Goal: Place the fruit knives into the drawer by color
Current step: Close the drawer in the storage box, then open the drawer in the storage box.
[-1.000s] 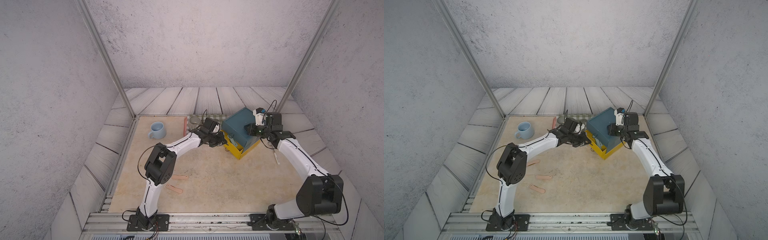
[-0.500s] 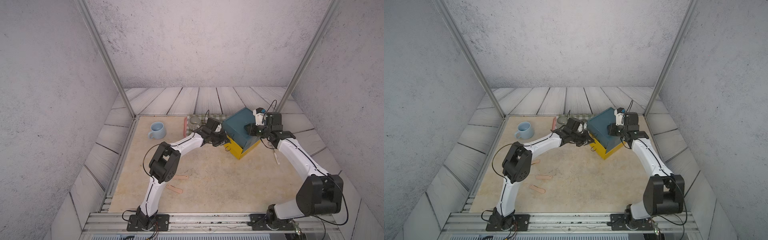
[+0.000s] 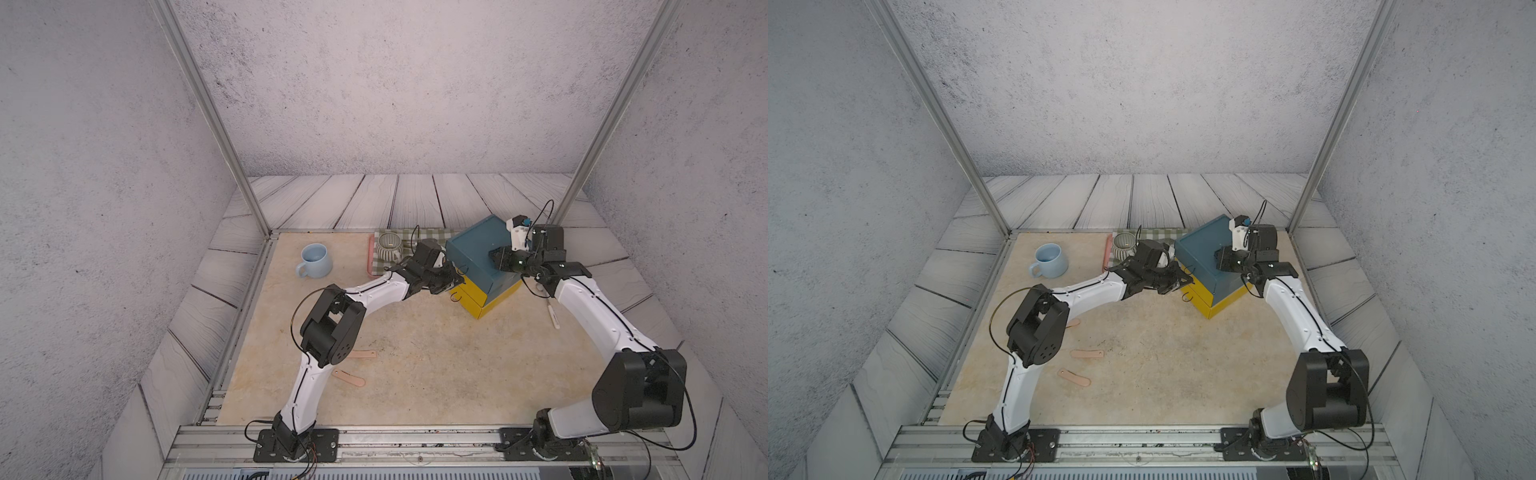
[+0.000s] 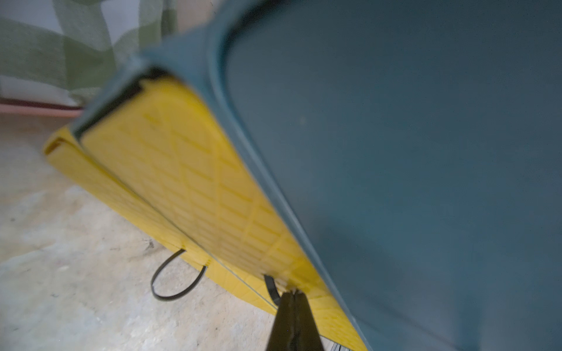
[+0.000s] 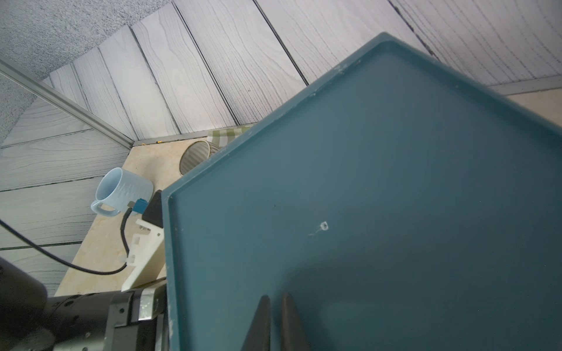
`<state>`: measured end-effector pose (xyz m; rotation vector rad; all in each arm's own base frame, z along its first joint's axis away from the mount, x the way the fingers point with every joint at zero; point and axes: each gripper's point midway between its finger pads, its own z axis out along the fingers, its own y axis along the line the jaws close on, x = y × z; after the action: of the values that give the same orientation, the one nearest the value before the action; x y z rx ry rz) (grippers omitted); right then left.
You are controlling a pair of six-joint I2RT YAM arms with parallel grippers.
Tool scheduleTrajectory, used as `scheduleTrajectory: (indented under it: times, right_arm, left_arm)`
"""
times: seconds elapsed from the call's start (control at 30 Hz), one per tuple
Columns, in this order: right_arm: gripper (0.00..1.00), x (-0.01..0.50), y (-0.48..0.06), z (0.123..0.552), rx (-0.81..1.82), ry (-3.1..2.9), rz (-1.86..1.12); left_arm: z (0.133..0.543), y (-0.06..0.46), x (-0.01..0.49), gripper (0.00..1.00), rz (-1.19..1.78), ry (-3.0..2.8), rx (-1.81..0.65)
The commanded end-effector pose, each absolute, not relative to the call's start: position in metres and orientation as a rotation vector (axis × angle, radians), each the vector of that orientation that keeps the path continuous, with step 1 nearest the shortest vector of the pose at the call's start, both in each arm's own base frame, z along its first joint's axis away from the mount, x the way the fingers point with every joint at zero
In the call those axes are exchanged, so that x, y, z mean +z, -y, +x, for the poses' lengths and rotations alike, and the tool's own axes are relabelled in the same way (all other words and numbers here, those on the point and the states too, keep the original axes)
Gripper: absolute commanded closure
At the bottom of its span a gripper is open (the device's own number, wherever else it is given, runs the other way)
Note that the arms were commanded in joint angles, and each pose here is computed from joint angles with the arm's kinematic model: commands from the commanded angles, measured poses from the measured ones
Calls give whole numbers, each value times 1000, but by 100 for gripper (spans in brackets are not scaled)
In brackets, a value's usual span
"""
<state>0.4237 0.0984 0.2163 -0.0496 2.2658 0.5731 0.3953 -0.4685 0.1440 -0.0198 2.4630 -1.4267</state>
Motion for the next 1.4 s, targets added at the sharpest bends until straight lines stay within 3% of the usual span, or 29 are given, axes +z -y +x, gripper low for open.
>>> scheduleTrajectory:
  times: [0.0, 0.6, 0.8, 1.1, 1.37]
  right_arm:
    - [88, 67, -74, 313, 438, -2957, 147]
    - [88, 69, -75, 315, 445, -2949, 149]
    - [88, 72, -73, 315, 427, -2942, 153]
    - [88, 72, -73, 314, 424, -2954, 149]
    - [88, 69, -72, 312, 420, -2966, 150]
  left_arm:
    - [401, 474, 169, 100, -6, -2354, -1470]
    - [365, 418, 238, 97, 117, -2218, -1308]
    - [353, 409, 196, 90, 116, -2259, -1290]
    - [347, 412, 130, 58, 45, -2280, -1364]
    - [356, 427, 94, 50, -22, -2318, -1418]
